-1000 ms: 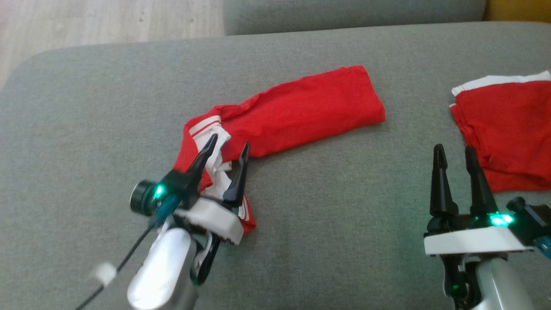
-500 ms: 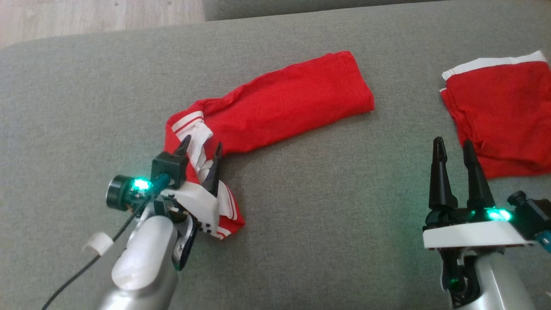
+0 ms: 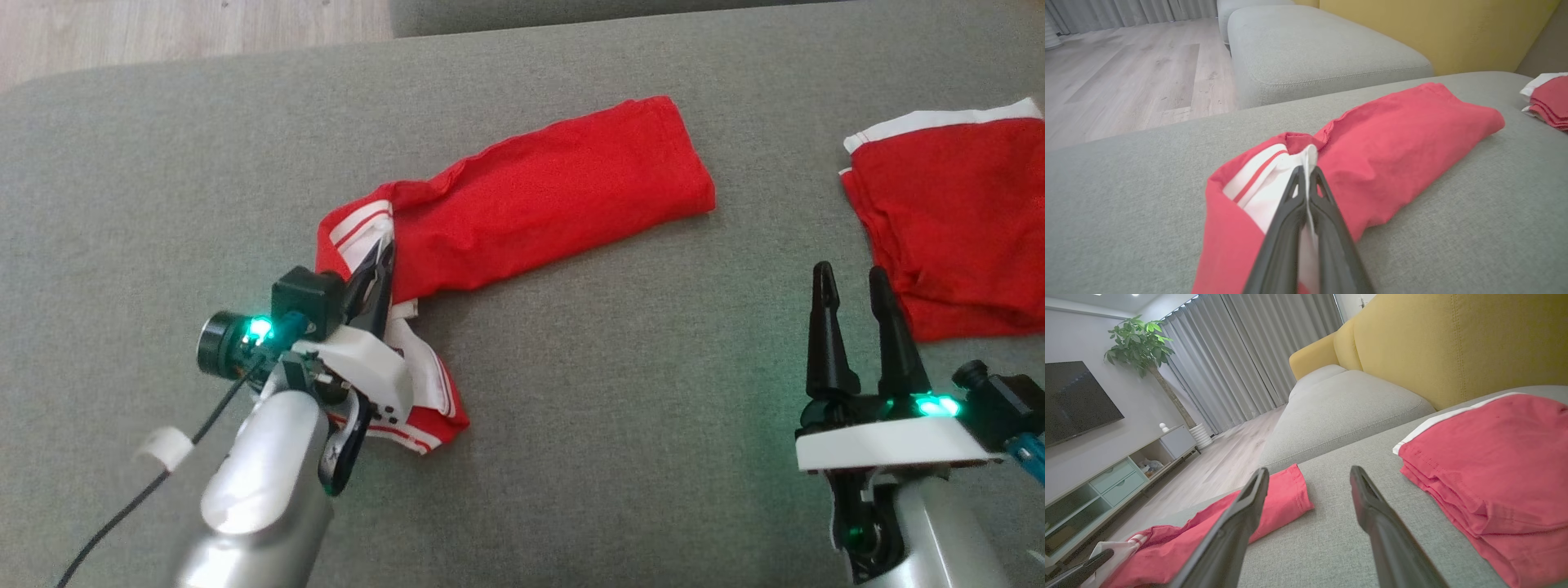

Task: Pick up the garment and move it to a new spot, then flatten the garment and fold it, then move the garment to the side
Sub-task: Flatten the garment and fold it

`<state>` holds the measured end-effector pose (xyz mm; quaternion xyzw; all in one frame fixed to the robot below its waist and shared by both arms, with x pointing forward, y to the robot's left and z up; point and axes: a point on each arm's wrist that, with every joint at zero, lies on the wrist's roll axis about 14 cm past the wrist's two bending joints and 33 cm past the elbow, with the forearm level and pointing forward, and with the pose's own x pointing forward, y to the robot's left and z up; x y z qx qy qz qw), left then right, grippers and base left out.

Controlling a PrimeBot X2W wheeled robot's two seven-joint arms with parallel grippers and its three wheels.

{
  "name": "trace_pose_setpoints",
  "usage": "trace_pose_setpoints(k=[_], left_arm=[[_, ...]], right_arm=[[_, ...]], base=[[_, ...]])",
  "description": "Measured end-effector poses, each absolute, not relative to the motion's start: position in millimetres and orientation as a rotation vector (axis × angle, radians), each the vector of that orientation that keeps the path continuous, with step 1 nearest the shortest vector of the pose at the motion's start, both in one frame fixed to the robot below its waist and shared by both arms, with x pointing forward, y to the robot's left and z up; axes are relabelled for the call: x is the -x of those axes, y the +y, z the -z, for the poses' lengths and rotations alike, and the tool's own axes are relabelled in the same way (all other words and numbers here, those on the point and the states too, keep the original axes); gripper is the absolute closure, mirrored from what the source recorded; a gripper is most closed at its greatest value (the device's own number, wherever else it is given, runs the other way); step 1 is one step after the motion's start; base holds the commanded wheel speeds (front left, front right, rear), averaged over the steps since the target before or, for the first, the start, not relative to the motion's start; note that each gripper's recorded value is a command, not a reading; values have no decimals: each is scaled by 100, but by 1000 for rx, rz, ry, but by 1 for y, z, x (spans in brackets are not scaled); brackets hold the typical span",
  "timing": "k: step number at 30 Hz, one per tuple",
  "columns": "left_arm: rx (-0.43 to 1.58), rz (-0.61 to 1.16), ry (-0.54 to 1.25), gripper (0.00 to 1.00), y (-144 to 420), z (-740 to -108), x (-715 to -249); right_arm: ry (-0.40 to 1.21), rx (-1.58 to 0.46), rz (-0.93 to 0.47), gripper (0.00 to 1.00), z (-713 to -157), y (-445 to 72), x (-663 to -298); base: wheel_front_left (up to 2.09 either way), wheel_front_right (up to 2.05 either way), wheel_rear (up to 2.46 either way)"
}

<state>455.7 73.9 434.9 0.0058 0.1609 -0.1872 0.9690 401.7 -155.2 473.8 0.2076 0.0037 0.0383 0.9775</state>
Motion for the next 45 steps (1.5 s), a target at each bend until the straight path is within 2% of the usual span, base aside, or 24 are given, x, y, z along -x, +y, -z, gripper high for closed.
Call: trace_pose_setpoints(k=[4, 11, 19, 24, 28, 31, 34, 41, 45], left_arm=[[-44, 408, 277, 100, 79, -451, -464], [-202, 473, 127, 100, 84, -509, -507], [-382, 567, -158, 100, 51, -614, -559], [-430, 629, -419, 100, 23, -692, -561], [-465, 651, -514, 100, 16, -718, -554], [-528, 732, -472, 100, 3, -688, -539], [-568, 848, -357, 100, -4, -628, -513], [-568, 971, 45, 100, 45, -497, -434], [-529, 1024, 218, 100, 59, -456, -381]], right_arm=[[3, -418, -77, 0, -476, -156, -402], [-8, -430, -71, 0, -479, -158, -403], [-22, -444, -48, 0, -484, -166, -399], [-36, -449, -34, 0, -488, -171, -396], [-39, -453, -38, 0, -489, -170, -397], [-42, -462, -41, 0, -490, -169, -400], [-40, -467, -58, 0, -490, -163, -403], [-30, -475, -95, 0, -488, -149, -412], [-23, -481, -120, 0, -487, -140, -417]], base=[[0, 0, 0], [0, 0, 0], [0, 0, 0], [0, 0, 0], [0, 0, 0], [0, 0, 0], [0, 0, 0], [0, 0, 0], [0, 0, 0]])
